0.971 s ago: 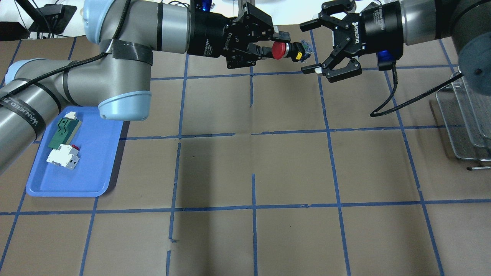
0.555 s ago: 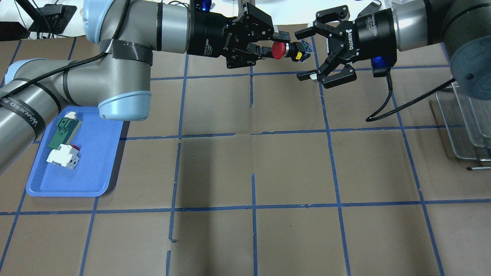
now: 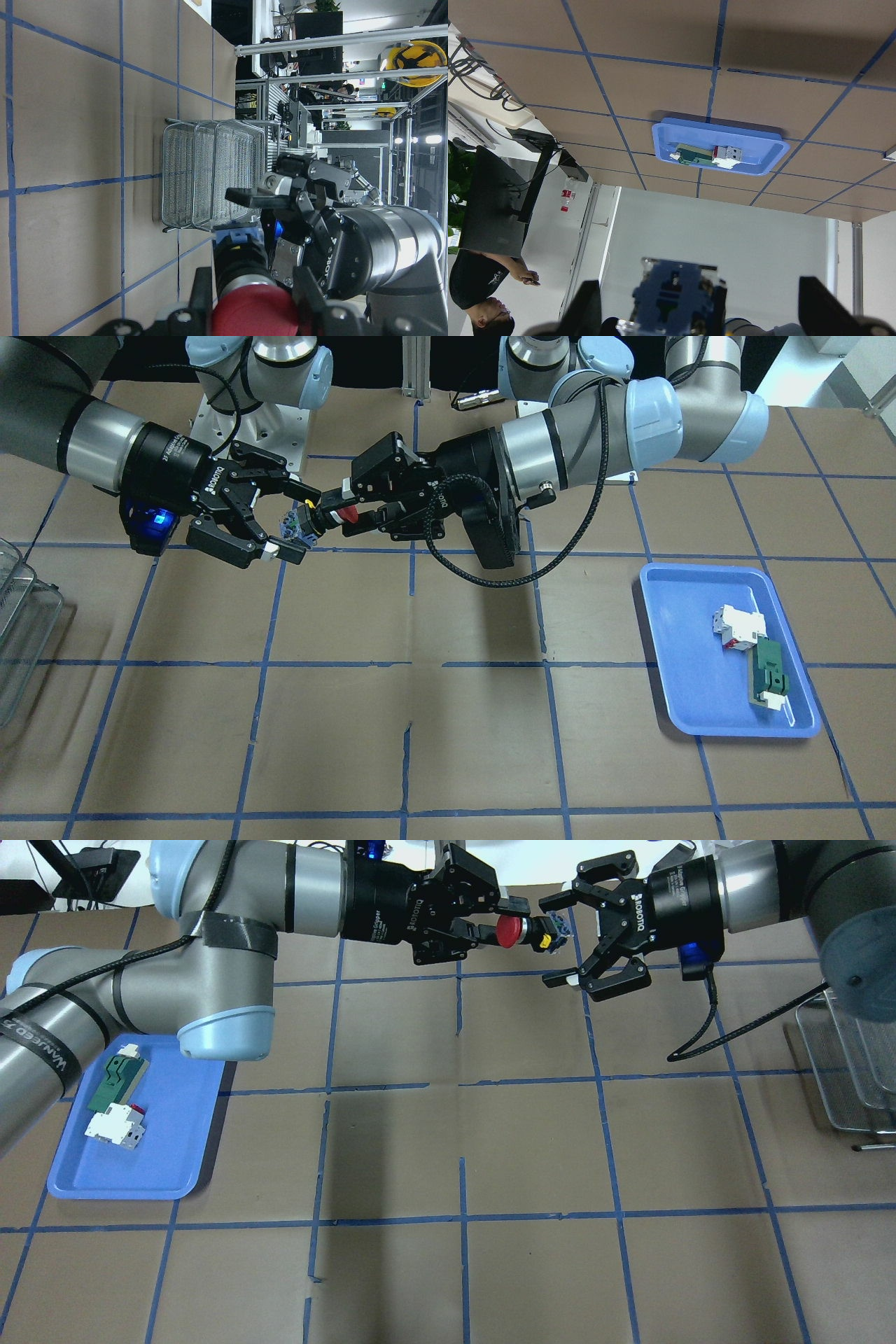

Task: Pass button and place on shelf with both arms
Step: 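Close the right gripper on the button held by the left gripper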

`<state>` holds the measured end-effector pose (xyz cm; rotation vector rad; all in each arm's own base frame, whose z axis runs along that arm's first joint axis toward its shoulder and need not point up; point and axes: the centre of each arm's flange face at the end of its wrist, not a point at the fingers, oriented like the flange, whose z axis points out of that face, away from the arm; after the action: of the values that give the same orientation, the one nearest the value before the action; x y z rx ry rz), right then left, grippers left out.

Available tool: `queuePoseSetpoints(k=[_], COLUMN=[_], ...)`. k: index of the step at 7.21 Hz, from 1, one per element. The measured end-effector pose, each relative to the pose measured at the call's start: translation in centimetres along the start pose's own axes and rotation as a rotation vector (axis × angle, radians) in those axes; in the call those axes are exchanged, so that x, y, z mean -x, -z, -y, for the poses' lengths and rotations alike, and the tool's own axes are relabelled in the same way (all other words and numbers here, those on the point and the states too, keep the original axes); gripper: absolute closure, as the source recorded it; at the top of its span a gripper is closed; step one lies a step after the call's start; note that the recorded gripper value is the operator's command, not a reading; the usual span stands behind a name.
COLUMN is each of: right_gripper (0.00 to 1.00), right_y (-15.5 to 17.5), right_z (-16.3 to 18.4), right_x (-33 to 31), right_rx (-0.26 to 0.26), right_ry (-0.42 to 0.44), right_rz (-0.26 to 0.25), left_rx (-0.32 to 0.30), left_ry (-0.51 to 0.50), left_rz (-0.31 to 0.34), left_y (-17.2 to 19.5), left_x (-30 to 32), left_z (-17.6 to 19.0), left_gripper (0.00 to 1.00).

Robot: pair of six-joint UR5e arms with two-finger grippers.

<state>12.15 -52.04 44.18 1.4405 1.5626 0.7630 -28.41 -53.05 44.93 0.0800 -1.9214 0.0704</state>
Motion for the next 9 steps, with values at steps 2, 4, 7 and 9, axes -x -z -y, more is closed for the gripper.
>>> queuePoseSetpoints(k=[2, 4, 7, 9], right_gripper=[0.00, 0.13, 0.27, 0.69], right_y=[0.14, 0.13, -0.05, -0.07], right_z=[-0.11, -0.07, 0.33, 0.31], right_x=[0.18, 0.33, 0.30, 0.32], right_rx=[0.008, 0.021, 0.024, 0.030], right_ry=[-0.011, -0.016, -0.029, -0.037], right_rz=[0.008, 0.012, 0.008, 0.010], left_rx=[0.000, 0.000, -0.001, -0.001], left_ry=[0.001, 0.001, -0.001, 0.000], left_rz=[0.000, 0.000, 0.000, 0.001], left_y=[-0.03, -0.02, 0.04, 0.05], left_x=[0.06, 0.03, -0.08, -0.09], left_z=[0.03, 0.02, -0.04, -0.05], left_gripper=[0.88, 0.88, 0.88, 0.77])
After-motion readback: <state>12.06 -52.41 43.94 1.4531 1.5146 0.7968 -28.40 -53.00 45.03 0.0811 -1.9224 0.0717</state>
